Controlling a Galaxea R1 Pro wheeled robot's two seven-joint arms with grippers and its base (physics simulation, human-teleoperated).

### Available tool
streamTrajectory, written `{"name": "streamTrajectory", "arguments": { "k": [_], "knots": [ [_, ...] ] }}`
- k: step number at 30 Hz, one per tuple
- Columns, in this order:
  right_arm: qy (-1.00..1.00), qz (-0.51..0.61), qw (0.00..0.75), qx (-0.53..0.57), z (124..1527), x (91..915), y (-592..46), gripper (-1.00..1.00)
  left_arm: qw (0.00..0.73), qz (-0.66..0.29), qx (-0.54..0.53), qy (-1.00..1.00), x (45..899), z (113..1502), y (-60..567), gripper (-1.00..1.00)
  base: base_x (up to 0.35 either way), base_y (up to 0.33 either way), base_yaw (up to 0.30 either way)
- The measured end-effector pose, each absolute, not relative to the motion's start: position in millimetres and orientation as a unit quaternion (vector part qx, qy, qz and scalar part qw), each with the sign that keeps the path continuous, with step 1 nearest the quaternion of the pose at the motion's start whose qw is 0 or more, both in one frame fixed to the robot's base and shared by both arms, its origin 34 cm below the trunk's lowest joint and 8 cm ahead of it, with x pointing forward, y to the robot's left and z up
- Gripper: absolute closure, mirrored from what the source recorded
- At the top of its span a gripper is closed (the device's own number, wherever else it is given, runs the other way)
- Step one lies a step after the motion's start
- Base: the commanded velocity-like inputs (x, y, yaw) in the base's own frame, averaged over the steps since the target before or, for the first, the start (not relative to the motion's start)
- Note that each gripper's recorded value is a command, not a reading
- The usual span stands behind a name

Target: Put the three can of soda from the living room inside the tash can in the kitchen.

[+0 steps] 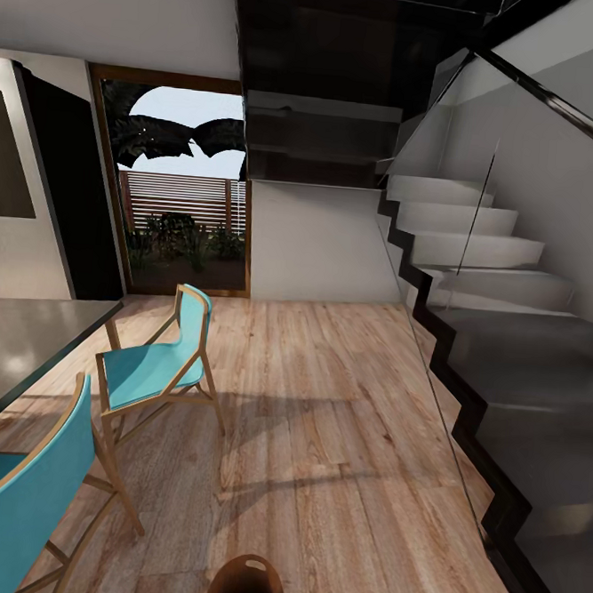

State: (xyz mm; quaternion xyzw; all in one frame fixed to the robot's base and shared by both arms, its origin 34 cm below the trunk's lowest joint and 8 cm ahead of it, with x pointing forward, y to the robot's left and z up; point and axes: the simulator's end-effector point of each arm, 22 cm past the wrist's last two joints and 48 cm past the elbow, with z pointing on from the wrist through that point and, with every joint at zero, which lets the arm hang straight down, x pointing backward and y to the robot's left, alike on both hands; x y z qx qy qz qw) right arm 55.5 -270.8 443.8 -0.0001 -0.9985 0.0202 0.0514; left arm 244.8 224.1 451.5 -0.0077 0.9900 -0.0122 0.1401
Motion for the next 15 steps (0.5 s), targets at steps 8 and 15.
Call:
{"name": "streamTrajectory", "arguments": {
  "k": [8,15],
  "knots": [
    [-0.998,0.02,0.051,0.0,443.8,55.5,-270.8,-1.0,0.14,-0.012,-0.008,0.99,244.8,451.5,224.1,-1.0,0.0,0.0,0.0],
    [-0.998,0.02,0.051,0.0,443.8,55.5,-270.8,-1.0,0.14,-0.012,-0.008,0.99,244.8,451.5,224.1,-1.0,0.0,0.0,0.0]
  ]
}}
